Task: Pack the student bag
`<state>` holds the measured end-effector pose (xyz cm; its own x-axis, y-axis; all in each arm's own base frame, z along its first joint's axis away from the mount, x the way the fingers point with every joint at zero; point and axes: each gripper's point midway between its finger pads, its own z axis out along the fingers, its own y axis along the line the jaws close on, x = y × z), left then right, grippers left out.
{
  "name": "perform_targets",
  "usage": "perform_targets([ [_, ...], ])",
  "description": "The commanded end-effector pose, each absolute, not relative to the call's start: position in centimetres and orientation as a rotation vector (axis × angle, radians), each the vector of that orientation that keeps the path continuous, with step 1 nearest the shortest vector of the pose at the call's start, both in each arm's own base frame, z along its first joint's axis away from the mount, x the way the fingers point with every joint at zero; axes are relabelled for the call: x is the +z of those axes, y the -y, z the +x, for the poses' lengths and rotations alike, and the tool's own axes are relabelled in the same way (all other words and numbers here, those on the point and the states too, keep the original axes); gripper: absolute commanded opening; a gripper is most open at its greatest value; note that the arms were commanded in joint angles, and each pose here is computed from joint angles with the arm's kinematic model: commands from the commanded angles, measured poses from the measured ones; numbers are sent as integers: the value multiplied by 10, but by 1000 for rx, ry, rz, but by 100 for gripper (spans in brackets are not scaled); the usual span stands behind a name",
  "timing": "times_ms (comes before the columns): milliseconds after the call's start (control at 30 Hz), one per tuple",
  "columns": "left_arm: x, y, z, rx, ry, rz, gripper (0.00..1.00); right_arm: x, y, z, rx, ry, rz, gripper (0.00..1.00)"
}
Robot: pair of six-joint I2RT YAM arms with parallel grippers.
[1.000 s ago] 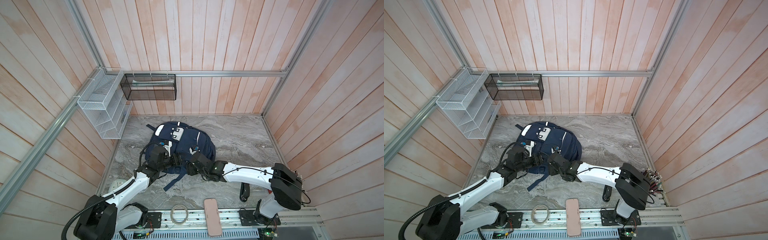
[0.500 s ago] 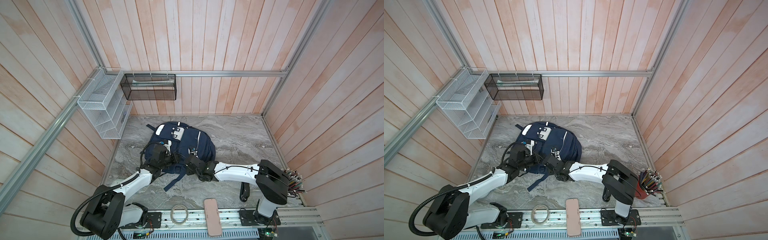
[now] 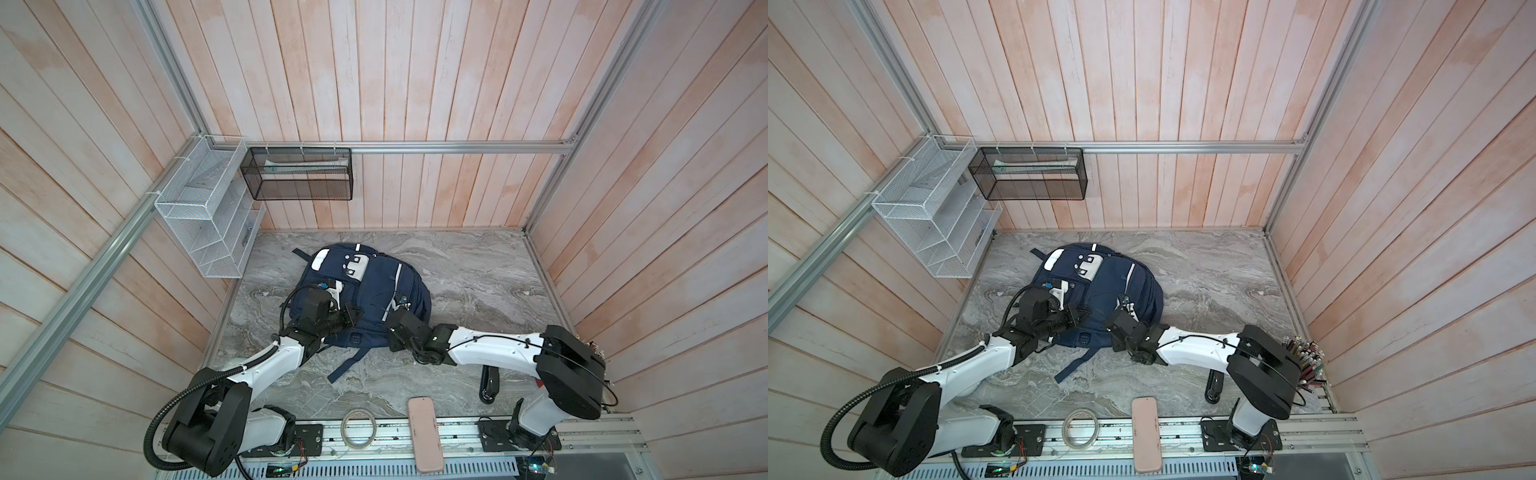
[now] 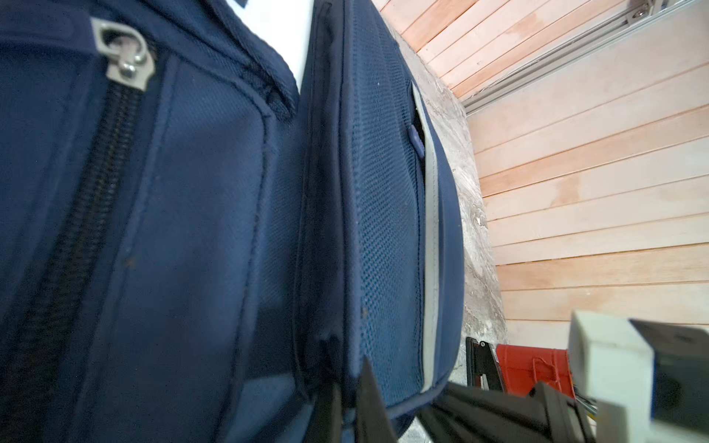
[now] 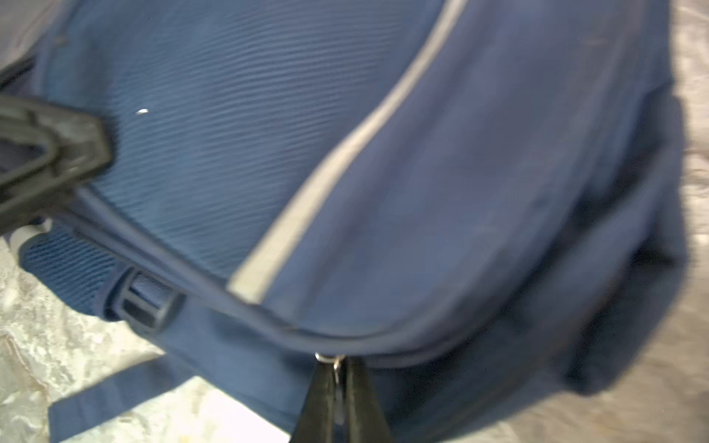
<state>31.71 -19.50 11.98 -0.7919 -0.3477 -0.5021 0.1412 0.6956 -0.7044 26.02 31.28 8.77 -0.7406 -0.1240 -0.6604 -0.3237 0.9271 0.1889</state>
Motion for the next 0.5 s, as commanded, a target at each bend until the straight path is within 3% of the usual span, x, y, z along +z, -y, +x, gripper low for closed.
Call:
perform_targets([
  [0, 110, 184, 327, -949, -2254, -154, 0, 81, -275, 271, 323, -2415, -397, 3],
  [267, 90, 188, 333, -973, -2274, -169, 0, 103, -250, 323, 350, -2313, -527, 0],
  [467, 105, 184, 359, -941, -2237, -164, 4, 107, -270, 274, 466, -2319, -657, 0],
])
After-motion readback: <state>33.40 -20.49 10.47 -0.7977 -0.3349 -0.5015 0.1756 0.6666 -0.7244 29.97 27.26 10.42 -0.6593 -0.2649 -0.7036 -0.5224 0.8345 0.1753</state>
